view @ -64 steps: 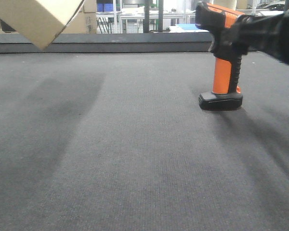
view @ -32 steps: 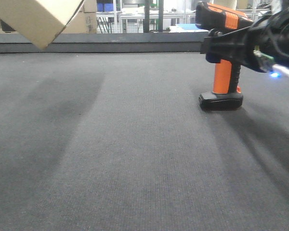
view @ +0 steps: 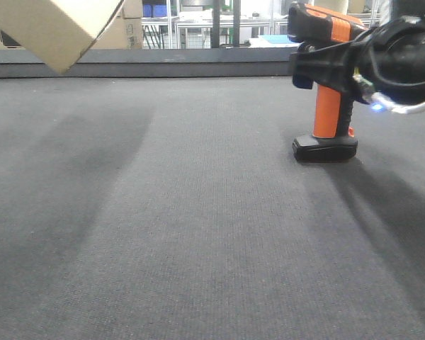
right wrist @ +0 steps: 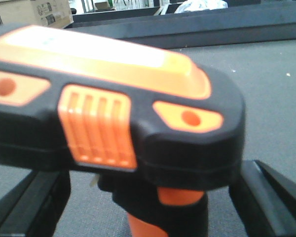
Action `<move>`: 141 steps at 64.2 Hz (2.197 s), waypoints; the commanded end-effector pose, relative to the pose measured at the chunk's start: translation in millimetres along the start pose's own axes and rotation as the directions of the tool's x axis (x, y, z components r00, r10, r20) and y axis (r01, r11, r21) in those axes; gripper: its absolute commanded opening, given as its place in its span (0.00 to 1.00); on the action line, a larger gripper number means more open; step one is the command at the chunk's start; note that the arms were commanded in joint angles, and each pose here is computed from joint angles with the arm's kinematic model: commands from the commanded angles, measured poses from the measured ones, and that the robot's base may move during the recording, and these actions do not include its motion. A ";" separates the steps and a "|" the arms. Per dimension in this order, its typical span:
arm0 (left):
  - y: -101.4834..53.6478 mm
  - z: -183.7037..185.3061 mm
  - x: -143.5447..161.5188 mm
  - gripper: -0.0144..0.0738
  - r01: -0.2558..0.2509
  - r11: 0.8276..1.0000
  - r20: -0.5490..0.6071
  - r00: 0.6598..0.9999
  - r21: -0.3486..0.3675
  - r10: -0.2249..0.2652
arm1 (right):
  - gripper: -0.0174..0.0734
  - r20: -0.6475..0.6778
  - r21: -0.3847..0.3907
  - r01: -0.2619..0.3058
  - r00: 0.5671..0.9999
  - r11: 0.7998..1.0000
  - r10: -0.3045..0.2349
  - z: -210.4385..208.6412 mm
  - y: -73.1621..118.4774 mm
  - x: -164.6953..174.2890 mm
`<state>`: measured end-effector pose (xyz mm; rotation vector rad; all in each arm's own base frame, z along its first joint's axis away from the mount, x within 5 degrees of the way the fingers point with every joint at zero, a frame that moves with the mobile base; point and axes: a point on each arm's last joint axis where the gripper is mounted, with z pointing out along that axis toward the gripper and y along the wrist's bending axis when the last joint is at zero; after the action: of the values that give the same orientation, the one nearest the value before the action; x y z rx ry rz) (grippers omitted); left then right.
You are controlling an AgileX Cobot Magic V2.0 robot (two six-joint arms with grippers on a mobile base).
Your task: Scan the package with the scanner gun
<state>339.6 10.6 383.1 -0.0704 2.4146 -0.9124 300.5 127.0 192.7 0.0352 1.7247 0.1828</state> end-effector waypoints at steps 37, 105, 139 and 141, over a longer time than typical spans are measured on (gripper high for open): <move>-3.1 -2.5 0.7 0.04 -0.017 1.000 0.007 1.000 -0.010 0.017 | 0.81 0.073 0.063 -0.055 0.996 0.996 0.050 5.9 -2.4 -8.8; -3.1 -2.5 0.7 0.04 -0.017 1.000 0.007 1.000 -0.010 0.017 | 0.02 0.141 0.054 0.095 0.985 0.994 -0.102 -2.5 2.4 -43.0; 6.7 -3.1 3.2 0.04 -0.058 0.992 -0.028 0.998 -0.115 0.056 | 0.02 0.236 -0.016 0.536 0.822 0.844 -0.518 -4.0 39.6 -149.9; 7.0 -3.2 3.3 0.04 -0.060 0.991 -0.029 0.998 -0.119 0.057 | 0.02 0.243 -0.014 0.546 0.815 0.838 -0.527 -3.9 40.7 -153.2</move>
<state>338.2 18.9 375.1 -0.0438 2.4939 -0.7503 318.5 149.9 326.1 -0.4680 1.5056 -0.1160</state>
